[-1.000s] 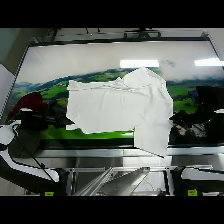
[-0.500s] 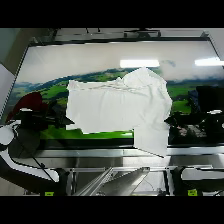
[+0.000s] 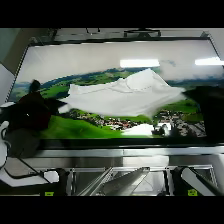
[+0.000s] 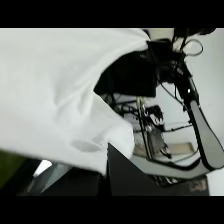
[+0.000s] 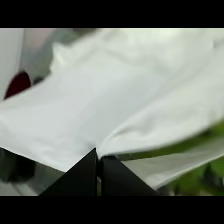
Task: Fold the shirts.
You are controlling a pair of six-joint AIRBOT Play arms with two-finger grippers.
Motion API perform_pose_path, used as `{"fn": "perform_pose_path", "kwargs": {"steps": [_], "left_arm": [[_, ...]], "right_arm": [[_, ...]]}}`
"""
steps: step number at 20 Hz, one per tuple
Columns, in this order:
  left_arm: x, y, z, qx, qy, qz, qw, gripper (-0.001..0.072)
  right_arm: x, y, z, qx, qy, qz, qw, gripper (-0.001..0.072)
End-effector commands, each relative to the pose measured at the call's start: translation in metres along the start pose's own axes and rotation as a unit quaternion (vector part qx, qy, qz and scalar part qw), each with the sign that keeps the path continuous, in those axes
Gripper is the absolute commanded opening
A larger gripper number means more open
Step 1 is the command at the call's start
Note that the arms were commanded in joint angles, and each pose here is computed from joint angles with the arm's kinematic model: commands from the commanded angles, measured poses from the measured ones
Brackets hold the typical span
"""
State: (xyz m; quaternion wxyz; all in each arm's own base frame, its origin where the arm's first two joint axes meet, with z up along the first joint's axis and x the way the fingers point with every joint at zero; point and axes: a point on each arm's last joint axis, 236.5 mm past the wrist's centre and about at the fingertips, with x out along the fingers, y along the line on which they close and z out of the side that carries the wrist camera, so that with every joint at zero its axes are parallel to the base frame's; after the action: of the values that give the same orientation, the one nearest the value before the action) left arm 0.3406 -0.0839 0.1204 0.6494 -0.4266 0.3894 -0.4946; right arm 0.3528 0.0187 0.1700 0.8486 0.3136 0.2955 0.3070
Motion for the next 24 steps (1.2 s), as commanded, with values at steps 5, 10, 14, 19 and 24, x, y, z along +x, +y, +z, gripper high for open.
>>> {"fn": "perform_pose_path", "kwargs": {"steps": [5, 10, 14, 19, 24], "left_arm": [[-0.05, -0.349, -0.015, 0.439, -0.149, -0.172, 0.869, 0.0026], [-0.074, -0.397, -0.027, 0.505, -0.201, -0.062, 0.837, 0.0026], [-0.097, -0.349, 0.013, 0.43, -0.216, -0.06, 0.875, 0.0026], [-0.056, -0.2, 0.062, 0.224, -0.115, -0.084, 0.964, 0.0026], [-0.013, -0.078, 0.088, 0.097, -0.063, -0.14, 0.983, 0.0027]], "right_arm": [[-0.136, 0.293, 0.094, -0.331, -0.329, 0.006, 0.884, 0.0016], [-0.159, 0.351, 0.105, -0.397, -0.385, -0.015, 0.833, 0.0016], [-0.15, 0.295, 0.121, -0.371, -0.349, -0.058, 0.859, 0.0016], [-0.089, 0.162, 0.132, -0.263, -0.235, -0.036, 0.935, 0.0016], [0.022, 0.046, 0.094, -0.149, -0.088, 0.001, 0.985, 0.0015]]}}
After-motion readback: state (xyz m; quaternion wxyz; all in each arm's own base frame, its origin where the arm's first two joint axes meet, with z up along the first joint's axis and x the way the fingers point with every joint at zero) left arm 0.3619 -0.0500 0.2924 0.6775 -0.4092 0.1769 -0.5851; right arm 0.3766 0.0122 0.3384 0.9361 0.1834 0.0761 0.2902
